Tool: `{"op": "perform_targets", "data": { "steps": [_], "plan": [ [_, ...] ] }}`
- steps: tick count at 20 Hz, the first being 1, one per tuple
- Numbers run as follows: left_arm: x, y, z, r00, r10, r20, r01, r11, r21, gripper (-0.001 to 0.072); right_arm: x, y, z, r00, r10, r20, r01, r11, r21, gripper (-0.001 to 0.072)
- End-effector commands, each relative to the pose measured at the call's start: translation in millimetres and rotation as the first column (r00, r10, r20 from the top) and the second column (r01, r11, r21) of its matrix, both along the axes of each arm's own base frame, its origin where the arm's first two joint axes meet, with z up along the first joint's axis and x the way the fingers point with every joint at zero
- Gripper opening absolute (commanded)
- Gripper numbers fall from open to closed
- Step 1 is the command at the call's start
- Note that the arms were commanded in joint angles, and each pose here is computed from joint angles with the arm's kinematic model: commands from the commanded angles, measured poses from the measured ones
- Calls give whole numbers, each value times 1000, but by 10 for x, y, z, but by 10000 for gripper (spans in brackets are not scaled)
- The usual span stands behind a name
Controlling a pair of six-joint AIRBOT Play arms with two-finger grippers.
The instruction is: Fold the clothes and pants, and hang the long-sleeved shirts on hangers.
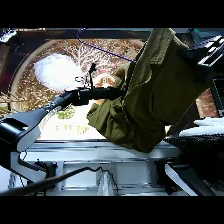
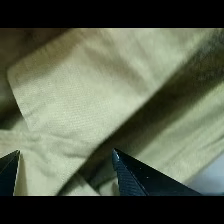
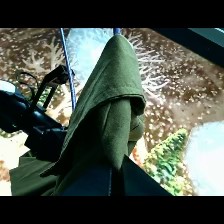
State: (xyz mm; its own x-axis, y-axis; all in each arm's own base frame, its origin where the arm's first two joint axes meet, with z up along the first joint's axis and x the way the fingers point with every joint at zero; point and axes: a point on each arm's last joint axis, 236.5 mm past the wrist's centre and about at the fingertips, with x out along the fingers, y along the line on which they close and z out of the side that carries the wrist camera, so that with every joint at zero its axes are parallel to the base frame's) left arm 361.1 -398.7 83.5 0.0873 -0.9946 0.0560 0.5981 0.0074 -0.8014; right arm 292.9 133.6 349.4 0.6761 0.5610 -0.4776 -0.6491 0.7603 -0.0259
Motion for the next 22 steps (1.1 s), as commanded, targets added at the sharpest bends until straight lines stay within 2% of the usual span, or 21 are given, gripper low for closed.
{"op": "perform_targets", "data": {
  "steps": [1, 3, 4, 6, 8, 10, 11, 15, 19, 22],
  "plan": [
    [155, -5, 118, 997, 69, -36, -71, 996, -53, 622, -8, 2, -5, 1000, 2, -3, -2, 1000, 0, 31],
    [195, -56, 181, 994, 103, -26, -105, 991, -79, 603, -10, 7, -2, 1000, 3, -3, -3, 1000, 2, 31],
    [205, -100, 165, 993, 120, -18, -120, 990, -72, 544, -14, 17, 3, 1000, 7, -3, -7, 1000, 5, 31],
    [189, -197, 109, 991, 134, -21, -135, 989, -52, 513, -20, 24, 6, 1000, 6, -7, -6, 1000, 12, 31],
    [151, -267, 107, 991, 131, -38, -133, 989, -67, 439, -21, 24, 5, 1000, 2, -12, -2, 1000, 18, 30],
    [207, -262, 133, 986, 156, -55, -160, 983, -85, 45, -22, 24, 4, 1000, 2, -14, -1, 1000, 19, 30],
    [271, -221, 152, 982, 175, -66, -181, 979, -93, 16, -27, 25, 1, 1000, 3, -16, -2, 1000, 18, 30],
    [745, 224, 129, 951, 300, -79, -307, 948, -85, 15, -91, 57, -35, 999, 25, -39, -24, 1000, 17, 30],
    [1203, 859, 262, 903, 419, -95, -429, 893, -137, 14, -125, 74, -62, 998, 39, -53, -39, 999, 14, 30],
    [1391, 1244, 439, 886, 460, -64, -463, 866, -188, 14, -102, 63, -51, 999, 45, -29, -45, 999, -6, 30]
  ]
}}
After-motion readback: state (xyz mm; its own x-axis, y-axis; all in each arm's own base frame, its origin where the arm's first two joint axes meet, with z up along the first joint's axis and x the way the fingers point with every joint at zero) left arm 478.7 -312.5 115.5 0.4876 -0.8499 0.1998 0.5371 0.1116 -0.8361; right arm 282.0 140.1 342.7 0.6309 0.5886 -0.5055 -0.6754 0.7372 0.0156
